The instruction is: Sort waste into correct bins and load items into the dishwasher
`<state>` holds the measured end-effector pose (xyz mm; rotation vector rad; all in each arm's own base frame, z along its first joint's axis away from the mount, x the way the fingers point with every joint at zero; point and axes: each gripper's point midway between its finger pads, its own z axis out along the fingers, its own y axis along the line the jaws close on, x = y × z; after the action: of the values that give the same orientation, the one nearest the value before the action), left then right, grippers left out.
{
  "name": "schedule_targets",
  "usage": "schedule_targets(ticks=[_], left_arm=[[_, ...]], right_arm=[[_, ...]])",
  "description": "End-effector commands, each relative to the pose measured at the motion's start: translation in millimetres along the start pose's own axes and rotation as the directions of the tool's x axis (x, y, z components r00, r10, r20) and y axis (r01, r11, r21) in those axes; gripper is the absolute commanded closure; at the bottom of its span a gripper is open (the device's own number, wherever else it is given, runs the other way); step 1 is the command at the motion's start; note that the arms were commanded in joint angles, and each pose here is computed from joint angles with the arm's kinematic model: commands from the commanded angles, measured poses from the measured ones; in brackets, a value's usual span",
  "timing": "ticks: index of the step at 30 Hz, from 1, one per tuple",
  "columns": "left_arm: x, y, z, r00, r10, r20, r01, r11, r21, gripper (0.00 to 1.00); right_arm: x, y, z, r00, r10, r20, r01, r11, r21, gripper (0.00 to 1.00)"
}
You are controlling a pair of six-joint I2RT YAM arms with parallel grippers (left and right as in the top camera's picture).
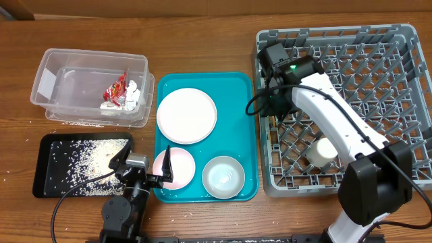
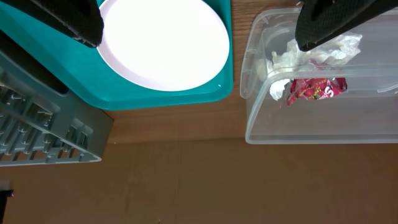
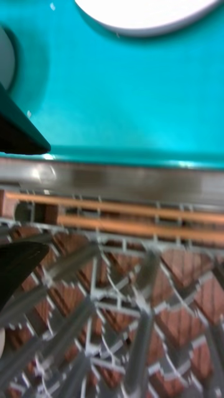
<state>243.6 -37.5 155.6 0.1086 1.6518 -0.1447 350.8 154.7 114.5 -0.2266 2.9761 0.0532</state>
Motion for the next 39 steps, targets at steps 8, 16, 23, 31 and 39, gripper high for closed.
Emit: schedule_targets(ticks=[8, 16, 23, 31, 39], left_arm=[[1.1, 3.3, 0.0, 1.000, -0.018, 0.000, 0.018, 1.000, -0.014, 0.00], [1.1, 3.3, 0.0, 1.000, -0.019, 0.000, 0.019, 1.000, -0.014, 0.00], [1.1, 3.3, 0.0, 1.000, -0.019, 0.000, 0.019, 1.000, -0.014, 0.00], [1.1, 3.3, 0.0, 1.000, -0.019, 0.000, 0.019, 1.000, -0.014, 0.00], [1.1, 3.3, 0.0, 1.000, -0.019, 0.000, 0.019, 1.000, -0.014, 0.00]], right_arm=[[73.3, 109.1, -53.2, 0.923, -0.382, 0.034, 0.382, 0.906, -0.181, 0.46], [136.7, 110.7, 13.2, 0.869, -0.485, -0.101, 0.467, 0.869, -0.164, 0.43], [141.1, 94.5, 55.8, 0.886, -0.457, -0.080, 0.444, 0.885, -0.141, 0.43], [137.7, 96.8, 57.4, 0.890, -0.452, -0.061, 0.440, 0.886, -0.145, 0.87], [108.7, 107.0, 34.1, 0.909, -0.417, 0.009, 0.414, 0.898, -0.150, 0.96]])
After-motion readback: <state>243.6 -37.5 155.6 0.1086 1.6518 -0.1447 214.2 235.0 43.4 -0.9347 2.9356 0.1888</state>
